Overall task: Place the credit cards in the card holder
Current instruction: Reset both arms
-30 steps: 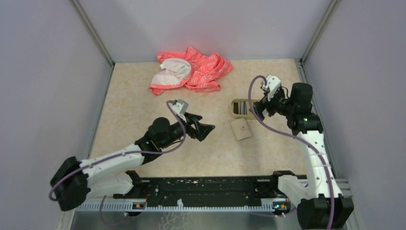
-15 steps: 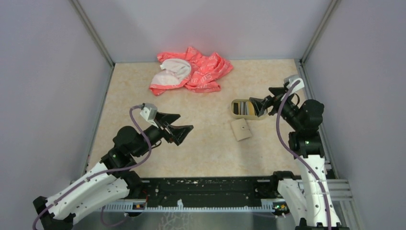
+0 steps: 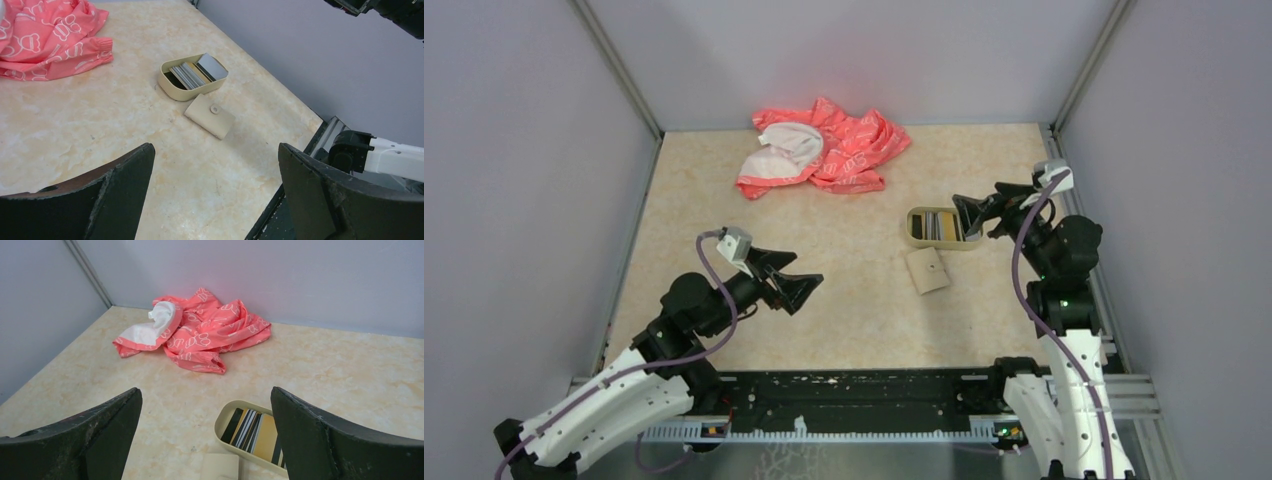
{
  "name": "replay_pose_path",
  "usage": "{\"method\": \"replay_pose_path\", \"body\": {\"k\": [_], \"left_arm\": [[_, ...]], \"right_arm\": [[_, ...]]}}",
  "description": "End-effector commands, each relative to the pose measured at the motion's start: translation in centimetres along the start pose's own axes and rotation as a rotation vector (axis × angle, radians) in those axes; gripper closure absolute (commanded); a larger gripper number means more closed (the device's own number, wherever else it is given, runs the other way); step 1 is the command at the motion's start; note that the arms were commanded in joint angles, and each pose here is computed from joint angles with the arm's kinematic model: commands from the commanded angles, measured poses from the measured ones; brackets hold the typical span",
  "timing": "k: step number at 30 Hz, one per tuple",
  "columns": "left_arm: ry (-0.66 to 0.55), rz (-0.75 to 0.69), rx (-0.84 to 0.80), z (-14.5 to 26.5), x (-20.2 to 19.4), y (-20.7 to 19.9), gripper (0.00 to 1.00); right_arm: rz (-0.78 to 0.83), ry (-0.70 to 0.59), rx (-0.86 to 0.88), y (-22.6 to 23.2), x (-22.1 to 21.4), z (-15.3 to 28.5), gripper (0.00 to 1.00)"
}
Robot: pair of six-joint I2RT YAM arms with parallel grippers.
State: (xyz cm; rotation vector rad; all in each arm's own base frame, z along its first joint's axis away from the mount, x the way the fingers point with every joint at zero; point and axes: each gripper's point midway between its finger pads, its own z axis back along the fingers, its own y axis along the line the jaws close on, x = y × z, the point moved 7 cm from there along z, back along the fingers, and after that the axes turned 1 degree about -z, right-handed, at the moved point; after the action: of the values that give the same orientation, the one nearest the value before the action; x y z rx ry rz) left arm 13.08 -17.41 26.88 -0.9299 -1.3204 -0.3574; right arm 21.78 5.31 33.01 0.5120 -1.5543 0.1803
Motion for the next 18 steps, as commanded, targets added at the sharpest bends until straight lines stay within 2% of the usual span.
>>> {"method": "replay_pose_path", "body": {"k": [1, 18], "left_arm": [[-0.009, 0.011, 0.005, 0.34, -0.10, 0.13, 0.02], [-0.010, 0.023, 0.012, 0.68, -0.91, 0.48, 0.02]], "right_arm": [[0.012, -0.069, -0.010, 0.11, 1.15, 0.08, 0.02], [0.022, -0.074, -0.001, 0.12, 0.98, 0.09, 0.02]]}}
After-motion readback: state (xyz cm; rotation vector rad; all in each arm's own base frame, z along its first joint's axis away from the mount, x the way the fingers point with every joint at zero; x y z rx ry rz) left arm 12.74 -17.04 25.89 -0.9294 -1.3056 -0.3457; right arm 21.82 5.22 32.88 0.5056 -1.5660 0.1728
